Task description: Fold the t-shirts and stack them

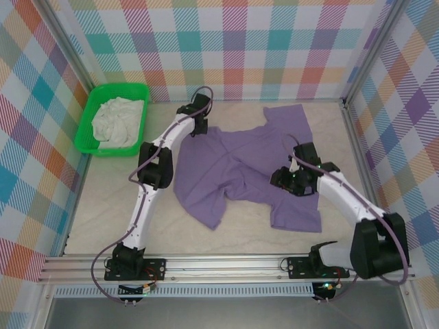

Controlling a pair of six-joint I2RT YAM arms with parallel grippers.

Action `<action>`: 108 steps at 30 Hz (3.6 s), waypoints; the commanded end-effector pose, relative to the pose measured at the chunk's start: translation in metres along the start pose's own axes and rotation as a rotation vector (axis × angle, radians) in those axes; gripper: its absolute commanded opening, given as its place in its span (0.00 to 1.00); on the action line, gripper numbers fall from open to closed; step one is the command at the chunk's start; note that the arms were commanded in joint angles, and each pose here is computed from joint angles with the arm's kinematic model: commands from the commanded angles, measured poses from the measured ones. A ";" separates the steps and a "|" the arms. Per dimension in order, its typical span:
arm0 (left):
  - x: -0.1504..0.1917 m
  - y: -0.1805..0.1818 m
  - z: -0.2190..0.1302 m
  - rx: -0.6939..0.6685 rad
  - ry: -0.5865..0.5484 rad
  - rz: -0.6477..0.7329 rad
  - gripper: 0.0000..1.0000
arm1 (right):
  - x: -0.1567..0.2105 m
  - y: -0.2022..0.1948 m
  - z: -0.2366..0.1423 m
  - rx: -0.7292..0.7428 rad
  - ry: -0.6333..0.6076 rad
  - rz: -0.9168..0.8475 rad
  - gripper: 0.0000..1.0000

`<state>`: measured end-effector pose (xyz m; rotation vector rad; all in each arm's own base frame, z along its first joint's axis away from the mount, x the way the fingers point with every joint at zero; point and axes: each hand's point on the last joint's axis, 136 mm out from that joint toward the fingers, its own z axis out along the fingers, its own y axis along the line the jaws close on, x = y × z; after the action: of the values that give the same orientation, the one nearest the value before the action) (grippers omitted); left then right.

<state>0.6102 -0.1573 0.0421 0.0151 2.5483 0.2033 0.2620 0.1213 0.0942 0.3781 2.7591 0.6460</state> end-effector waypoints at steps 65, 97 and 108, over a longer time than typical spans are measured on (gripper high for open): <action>0.254 0.138 -0.264 0.049 0.141 -0.392 0.81 | 0.149 0.185 0.139 0.025 0.490 -0.388 0.43; 0.239 0.098 -0.222 0.100 0.278 -0.247 0.74 | -0.040 0.188 0.131 0.056 0.203 -0.237 0.36; 0.236 0.006 -0.221 0.253 0.295 -0.187 0.66 | -0.034 0.175 0.099 0.060 0.158 -0.277 0.37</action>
<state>0.2856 -0.1426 0.0936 -0.1416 2.8400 -0.0929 0.3665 0.3080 0.0661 0.0013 2.9643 0.5432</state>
